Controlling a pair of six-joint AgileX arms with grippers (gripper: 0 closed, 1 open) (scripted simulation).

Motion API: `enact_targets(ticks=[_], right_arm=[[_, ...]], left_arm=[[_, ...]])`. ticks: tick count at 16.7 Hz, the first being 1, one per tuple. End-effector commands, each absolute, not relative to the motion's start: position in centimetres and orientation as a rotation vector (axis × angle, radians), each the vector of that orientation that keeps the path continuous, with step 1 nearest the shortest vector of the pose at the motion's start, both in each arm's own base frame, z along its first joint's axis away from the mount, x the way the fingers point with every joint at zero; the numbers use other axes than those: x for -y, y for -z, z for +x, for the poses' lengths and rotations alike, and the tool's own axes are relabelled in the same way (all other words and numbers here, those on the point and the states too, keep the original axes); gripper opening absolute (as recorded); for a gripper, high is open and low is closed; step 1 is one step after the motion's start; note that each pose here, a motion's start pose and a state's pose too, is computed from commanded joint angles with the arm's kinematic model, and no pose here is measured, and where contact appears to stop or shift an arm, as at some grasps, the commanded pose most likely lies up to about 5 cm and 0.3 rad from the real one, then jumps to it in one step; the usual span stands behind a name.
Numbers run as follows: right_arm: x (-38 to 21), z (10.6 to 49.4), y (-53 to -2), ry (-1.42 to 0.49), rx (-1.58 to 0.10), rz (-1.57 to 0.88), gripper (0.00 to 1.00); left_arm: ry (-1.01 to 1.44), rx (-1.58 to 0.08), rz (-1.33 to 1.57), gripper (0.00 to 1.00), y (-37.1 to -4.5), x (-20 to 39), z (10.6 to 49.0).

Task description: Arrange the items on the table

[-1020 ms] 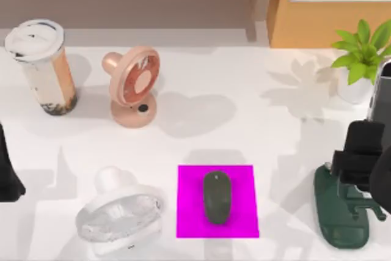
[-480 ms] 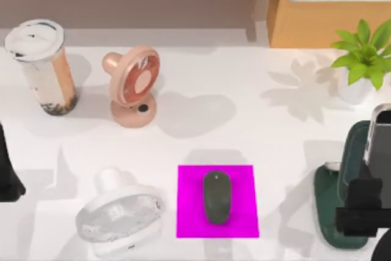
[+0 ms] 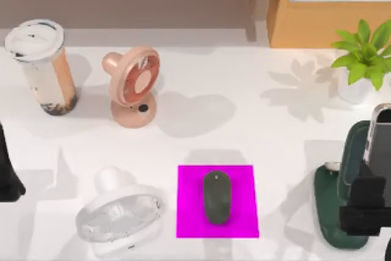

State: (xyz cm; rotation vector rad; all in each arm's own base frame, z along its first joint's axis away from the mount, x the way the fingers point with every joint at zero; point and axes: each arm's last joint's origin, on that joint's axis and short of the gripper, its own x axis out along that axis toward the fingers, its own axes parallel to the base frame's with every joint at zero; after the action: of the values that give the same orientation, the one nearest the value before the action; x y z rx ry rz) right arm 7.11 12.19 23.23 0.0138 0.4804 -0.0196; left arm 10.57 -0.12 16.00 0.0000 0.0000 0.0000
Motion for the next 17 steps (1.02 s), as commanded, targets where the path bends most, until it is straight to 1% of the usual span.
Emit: enact_targets(ticks=[7, 14, 17], right_arm=[[-11.8, 8.9, -22.9, 0.017, -0.474, 0.05, 0.0], [-12.5, 11.0, -21.2, 0.041, -0.464, -0.002, 0.0], [-12.6, 11.2, -20.9, 0.045, -0.462, -0.01, 0.0]], left_arm=[[0.0, 0.0, 0.0, 1.0, -16.0, 0.1, 10.6], [0.0, 0.0, 0.0, 1.0, -16.0, 0.1, 10.6], [0.0, 0.0, 0.0, 1.0, -16.0, 0.1, 10.6]])
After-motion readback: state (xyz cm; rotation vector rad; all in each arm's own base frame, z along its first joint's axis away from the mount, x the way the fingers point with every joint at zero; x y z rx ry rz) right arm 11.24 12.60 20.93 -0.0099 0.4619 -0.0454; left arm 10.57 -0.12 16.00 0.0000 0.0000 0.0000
